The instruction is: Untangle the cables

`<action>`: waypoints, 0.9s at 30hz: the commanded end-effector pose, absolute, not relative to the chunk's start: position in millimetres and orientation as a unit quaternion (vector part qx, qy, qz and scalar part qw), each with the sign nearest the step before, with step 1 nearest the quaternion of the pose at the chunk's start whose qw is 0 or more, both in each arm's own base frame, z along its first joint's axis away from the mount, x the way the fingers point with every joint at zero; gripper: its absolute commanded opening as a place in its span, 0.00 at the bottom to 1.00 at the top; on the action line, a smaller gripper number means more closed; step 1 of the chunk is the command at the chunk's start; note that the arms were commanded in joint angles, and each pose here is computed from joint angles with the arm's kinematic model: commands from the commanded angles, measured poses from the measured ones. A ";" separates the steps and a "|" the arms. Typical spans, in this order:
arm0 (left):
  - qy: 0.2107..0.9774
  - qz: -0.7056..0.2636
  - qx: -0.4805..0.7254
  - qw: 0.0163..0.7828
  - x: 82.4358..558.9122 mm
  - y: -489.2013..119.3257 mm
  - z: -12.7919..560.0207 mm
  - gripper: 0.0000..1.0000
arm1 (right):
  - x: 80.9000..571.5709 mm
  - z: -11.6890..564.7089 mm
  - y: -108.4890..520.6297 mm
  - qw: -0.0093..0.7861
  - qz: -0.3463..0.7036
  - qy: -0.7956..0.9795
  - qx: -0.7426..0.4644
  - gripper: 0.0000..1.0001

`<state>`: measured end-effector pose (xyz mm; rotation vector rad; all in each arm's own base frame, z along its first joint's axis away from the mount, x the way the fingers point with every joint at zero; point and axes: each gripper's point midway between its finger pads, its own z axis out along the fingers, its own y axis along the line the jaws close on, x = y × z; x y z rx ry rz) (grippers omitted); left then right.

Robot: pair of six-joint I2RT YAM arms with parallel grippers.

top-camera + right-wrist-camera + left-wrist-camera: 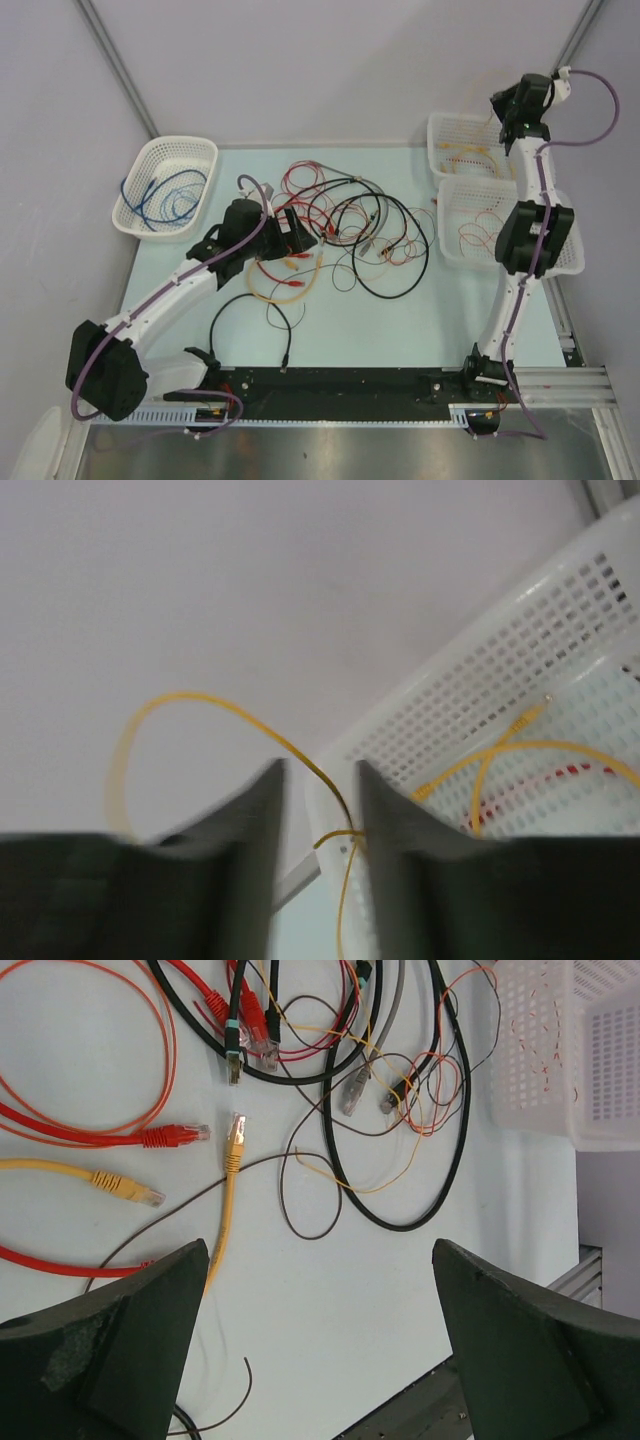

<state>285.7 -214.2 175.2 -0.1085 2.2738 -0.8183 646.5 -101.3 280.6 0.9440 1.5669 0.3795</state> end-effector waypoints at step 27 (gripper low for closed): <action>0.874 -0.283 -0.128 0.374 288.4 -164.1 165.7 0.99 | 392.3 327.2 185.8 0.596 0.236 0.765 0.064 0.85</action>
